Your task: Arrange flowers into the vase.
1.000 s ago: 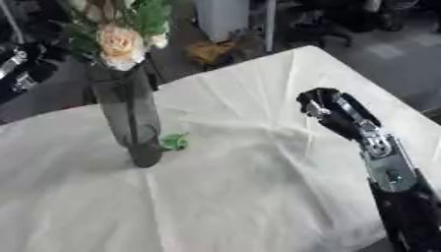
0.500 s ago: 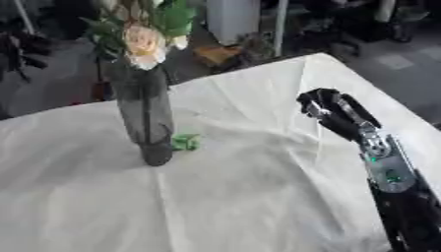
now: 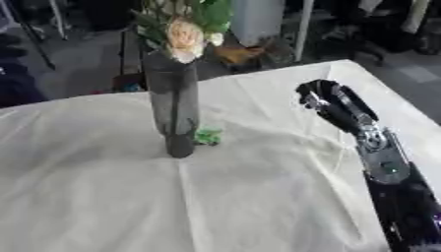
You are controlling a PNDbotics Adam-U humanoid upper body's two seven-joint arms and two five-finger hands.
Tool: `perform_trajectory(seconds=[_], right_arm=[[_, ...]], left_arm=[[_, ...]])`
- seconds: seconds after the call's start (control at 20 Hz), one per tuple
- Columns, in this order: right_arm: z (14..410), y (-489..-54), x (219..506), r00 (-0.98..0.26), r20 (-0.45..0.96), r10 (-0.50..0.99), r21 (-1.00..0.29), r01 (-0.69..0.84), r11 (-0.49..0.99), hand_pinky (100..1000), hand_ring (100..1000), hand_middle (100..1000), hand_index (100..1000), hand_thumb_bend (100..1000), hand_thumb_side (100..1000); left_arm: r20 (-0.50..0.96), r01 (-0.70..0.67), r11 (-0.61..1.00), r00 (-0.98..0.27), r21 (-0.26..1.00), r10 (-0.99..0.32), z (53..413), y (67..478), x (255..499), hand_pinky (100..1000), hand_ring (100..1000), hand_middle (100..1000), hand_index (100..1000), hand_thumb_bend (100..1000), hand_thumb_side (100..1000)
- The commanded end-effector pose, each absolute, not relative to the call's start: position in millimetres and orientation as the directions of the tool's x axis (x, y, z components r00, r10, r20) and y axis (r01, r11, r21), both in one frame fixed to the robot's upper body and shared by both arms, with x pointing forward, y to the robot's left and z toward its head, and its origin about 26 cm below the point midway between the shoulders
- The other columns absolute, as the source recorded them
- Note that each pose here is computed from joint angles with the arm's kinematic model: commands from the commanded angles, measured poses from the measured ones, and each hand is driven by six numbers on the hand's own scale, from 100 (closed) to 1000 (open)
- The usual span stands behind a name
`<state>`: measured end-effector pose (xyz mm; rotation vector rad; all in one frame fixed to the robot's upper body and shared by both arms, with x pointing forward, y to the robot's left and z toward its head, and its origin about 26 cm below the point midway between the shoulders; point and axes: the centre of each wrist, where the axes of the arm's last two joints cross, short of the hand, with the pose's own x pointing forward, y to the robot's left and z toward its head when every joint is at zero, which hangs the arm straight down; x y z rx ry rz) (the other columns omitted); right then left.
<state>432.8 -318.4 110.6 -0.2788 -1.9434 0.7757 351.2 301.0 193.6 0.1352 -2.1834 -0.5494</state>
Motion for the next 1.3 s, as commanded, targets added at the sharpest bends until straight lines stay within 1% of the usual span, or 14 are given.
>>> perform_trajectory(seconds=[0.05, 0.25, 0.45, 0.65, 0.75, 0.8, 0.85, 1.3], right_arm=[[122, -321, 433, -0.511, 0.704, 0.493, -0.615, -0.093, 0.783, 629, 648, 542, 720, 258, 810], [123, -317, 431, -0.524, 0.707, 0.475, -0.592, -0.070, 0.803, 631, 656, 549, 719, 251, 814], [129, -313, 427, -0.544, 0.706, 0.453, -0.561, -0.041, 0.827, 633, 666, 556, 720, 245, 816], [135, -308, 425, -0.563, 0.704, 0.434, -0.534, -0.016, 0.845, 635, 673, 565, 722, 244, 815], [137, -305, 424, -0.568, 0.703, 0.429, -0.527, -0.011, 0.850, 636, 676, 569, 723, 245, 814], [138, -305, 423, -0.570, 0.702, 0.427, -0.525, -0.009, 0.851, 636, 677, 569, 723, 269, 818], [139, -304, 423, -0.572, 0.702, 0.424, -0.521, -0.007, 0.854, 636, 677, 570, 724, 245, 813], [139, -298, 421, -0.578, 0.707, 0.409, -0.503, -0.004, 0.864, 635, 677, 579, 725, 242, 810]], left_arm=[[0.698, 0.073, 0.910, -0.667, 0.409, -0.261, 205, 300, 343, 743, 805, 780, 819, 1000, 1000], [0.710, 0.095, 0.923, -0.669, 0.374, -0.219, 193, 295, 335, 737, 804, 779, 819, 1000, 1000], [0.733, 0.117, 0.940, -0.659, 0.321, -0.168, 178, 290, 333, 733, 803, 779, 820, 1000, 1000], [0.737, 0.129, 0.947, -0.662, 0.294, -0.138, 170, 286, 332, 736, 804, 782, 824, 997, 1000], [0.734, 0.135, 0.948, -0.667, 0.289, -0.129, 168, 284, 331, 737, 805, 783, 826, 994, 1000], [0.731, 0.138, 0.947, -0.670, 0.290, -0.126, 167, 283, 330, 737, 805, 784, 826, 1000, 1000], [0.728, 0.139, 0.947, -0.674, 0.290, -0.125, 166, 282, 329, 738, 805, 784, 825, 992, 1000], [0.739, 0.163, 0.946, -0.666, 0.280, -0.104, 156, 274, 326, 734, 796, 774, 819, 974, 1000]])
